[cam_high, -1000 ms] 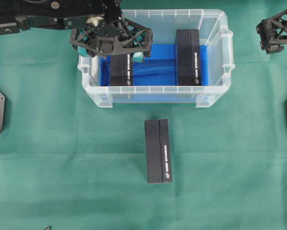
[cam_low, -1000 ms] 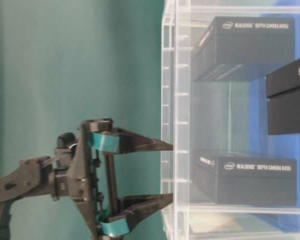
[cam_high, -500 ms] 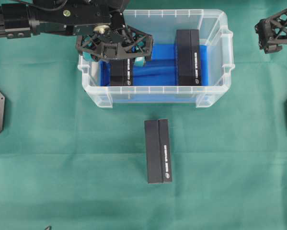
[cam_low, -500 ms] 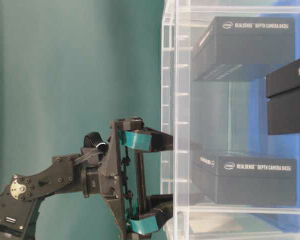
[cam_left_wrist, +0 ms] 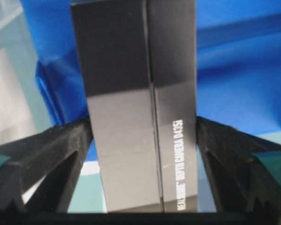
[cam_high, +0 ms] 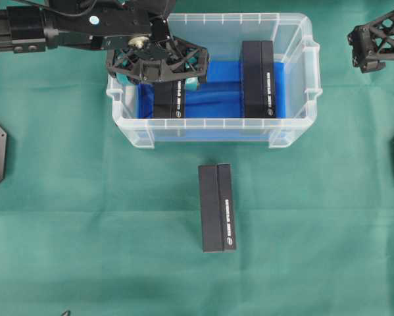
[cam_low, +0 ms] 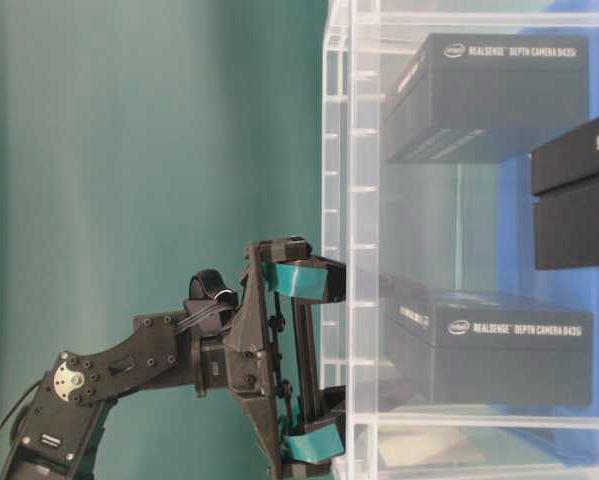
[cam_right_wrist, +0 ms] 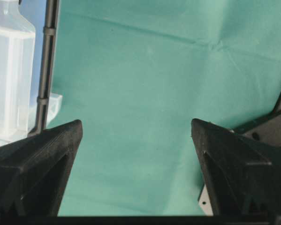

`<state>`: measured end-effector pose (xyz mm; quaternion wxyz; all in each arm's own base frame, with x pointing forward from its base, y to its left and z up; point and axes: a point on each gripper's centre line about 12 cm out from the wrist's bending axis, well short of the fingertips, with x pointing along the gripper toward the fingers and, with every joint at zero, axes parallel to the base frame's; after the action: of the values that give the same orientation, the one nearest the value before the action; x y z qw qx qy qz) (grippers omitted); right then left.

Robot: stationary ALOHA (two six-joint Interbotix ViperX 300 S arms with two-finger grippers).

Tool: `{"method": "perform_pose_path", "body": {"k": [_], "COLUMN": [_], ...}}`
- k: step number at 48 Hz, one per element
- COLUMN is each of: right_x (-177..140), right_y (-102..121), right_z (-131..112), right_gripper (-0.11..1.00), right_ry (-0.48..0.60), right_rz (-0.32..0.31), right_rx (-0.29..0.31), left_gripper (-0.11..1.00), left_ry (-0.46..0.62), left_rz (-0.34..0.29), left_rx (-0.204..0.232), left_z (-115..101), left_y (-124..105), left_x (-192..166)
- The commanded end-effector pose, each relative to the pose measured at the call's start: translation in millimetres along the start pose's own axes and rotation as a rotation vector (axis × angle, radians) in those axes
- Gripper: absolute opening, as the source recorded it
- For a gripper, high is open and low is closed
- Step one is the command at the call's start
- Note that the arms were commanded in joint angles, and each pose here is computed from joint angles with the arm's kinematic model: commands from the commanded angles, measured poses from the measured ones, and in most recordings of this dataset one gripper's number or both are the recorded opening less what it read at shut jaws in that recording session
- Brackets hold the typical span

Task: Take out the box from the case.
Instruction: 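Lower the left gripper and close it on the left box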

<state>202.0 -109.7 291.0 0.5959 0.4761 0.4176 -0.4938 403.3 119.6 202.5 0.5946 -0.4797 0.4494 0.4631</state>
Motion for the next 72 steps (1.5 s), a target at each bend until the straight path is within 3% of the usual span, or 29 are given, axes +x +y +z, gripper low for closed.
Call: {"method": "perform_pose_path", "body": {"k": [1, 23, 31, 57, 72], "right_x": [-5, -5, -5, -8, -8], "right_y": [1, 1, 0, -2, -2], "right_z": [2, 2, 2, 0, 0], "right_gripper": [0.91, 0.91, 0.91, 0.91, 0.91], "right_ry": [-0.014, -0.015, -0.015, -0.019, -0.019], "right_rz": [0.02, 0.021, 0.021, 0.031, 0.031], "right_rx": [0.001, 0.0, 0.001, -0.002, -0.002], "left_gripper": [0.93, 0.89, 0.6, 0.6, 0.6], "left_ry": [-0.005, 0.006, 0.003, 0.003, -0.005], "left_rz": [-0.002, -0.008, -0.022, -0.025, -0.039], "left_rx": [0.0, -0.007, -0.001, -0.005, -0.004], "left_z": [4, 3, 2, 0, 4], "left_y": [1, -2, -5, -5, -11], "left_x": [-2, -6, -10, -21, -54]}}
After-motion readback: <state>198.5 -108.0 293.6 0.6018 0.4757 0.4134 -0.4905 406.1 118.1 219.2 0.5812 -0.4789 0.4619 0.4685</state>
